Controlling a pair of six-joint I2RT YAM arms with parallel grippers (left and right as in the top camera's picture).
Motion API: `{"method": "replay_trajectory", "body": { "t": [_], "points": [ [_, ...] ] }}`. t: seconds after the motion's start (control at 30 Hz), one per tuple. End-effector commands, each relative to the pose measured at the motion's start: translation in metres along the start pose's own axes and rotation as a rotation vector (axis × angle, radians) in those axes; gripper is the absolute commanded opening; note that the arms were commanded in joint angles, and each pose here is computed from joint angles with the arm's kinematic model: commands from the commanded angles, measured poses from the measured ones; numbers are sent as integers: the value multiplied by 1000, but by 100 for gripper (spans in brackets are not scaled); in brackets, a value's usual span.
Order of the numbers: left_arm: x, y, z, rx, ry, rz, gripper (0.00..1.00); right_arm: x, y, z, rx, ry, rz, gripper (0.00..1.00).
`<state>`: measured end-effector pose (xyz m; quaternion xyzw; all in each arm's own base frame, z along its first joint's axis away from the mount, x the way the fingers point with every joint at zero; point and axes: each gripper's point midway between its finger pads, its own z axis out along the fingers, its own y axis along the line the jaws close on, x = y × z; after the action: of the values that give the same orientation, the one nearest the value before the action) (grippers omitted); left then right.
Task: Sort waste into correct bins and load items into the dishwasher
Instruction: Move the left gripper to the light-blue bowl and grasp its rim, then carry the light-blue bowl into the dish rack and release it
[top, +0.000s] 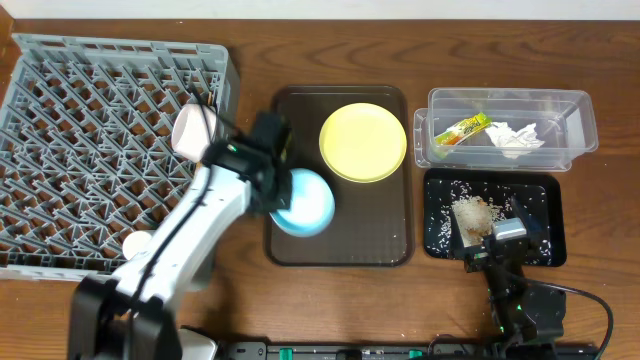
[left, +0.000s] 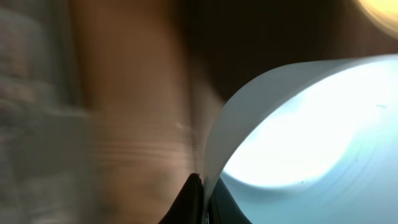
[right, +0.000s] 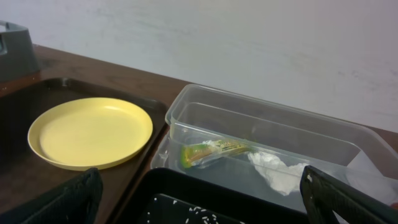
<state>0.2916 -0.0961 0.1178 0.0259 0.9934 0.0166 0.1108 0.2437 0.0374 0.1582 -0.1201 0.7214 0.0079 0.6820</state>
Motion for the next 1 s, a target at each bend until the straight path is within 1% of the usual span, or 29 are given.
{"method": "replay_trajectory", "body": {
  "t": [0.0, 0.07, 0.13, 0.17, 0.27, 0.3, 0.37, 0.47, 0.63, 0.77, 0.87, 0.9, 0.97],
  "points": [
    [-48, 82, -76, -453, -288, 21, 6, 2, -1, 0, 3, 7, -6, 99],
    [-53, 108, -101, -624, -355, 12, 6, 2, -1, 0, 3, 7, -6, 99],
    [-53, 128, -120, -778, -378, 13, 6, 2, -1, 0, 3, 7, -6, 99],
    [-53, 140, -133, -889, -387, 19, 6, 2, -1, 0, 3, 7, -6, 99],
    [-52, 160, -163, -1129, -417, 4, 6, 2, -1, 0, 3, 7, -6, 99],
    [-52, 164, -168, -1174, -422, -3, 6, 2, -1, 0, 3, 7, -6, 99],
    [-53, 169, -169, -1214, -421, -19, 6, 2, -1, 0, 3, 7, -6, 99],
    [-52, 180, -160, -1233, -391, -46, 6, 2, -1, 0, 3, 7, -6, 99],
    [-47, 203, -142, -1277, -286, -62, 6, 2, -1, 0, 3, 7, -6, 99],
    [-42, 211, -125, -1293, -221, -39, 6, 2, -1, 0, 3, 7, -6, 99],
    [-34, 213, -104, -1274, -169, -14, 6, 2, -1, 0, 3, 7, -6, 99],
    [-27, 212, -88, -1245, -138, 2, 6, 2, -1, 0, 3, 7, -6, 99],
    [-20, 212, -75, -1249, -109, 26, 6, 2, -1, 0, 3, 7, -6, 99]
  ]
}}
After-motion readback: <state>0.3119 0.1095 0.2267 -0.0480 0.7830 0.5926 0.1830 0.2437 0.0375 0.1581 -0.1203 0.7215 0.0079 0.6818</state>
